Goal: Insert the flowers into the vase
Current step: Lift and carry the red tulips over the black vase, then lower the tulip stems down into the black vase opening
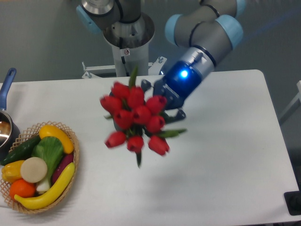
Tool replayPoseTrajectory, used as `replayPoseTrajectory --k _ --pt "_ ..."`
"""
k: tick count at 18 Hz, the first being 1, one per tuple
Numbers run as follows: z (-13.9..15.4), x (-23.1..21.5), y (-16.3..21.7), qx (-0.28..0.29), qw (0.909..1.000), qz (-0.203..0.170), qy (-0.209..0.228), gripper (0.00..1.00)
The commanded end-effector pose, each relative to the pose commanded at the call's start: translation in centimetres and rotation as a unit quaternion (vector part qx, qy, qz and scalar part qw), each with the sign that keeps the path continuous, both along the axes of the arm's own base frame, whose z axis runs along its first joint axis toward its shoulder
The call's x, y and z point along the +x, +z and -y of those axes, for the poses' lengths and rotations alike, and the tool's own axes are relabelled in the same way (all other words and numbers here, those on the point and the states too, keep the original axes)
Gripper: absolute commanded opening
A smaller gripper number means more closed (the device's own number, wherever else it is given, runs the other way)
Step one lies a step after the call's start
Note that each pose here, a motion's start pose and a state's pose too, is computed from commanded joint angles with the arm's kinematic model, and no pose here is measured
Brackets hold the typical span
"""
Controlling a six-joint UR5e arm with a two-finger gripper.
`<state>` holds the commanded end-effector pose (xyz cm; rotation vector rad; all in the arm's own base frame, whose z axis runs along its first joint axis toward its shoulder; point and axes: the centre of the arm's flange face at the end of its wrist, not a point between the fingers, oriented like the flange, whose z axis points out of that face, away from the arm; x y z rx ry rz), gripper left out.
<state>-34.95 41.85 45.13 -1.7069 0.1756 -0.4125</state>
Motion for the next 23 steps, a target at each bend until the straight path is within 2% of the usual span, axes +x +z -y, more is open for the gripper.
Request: replayPoseTrajectory --k 5,8,16,23 --pt "3.7 2.7 0.1 0.023 0.9996 0.011 0.013 0.04" --pt "4.6 3.4 -1.1 0.029 0.9994 -0.001 0.017 0.06" --pt "6.5 5.3 -3.0 0.036 0.999 0.005 0.026 0.06" --pt "7.8 5.8 -6.0 0.041 0.9984 -0.011 0.036 0.07"
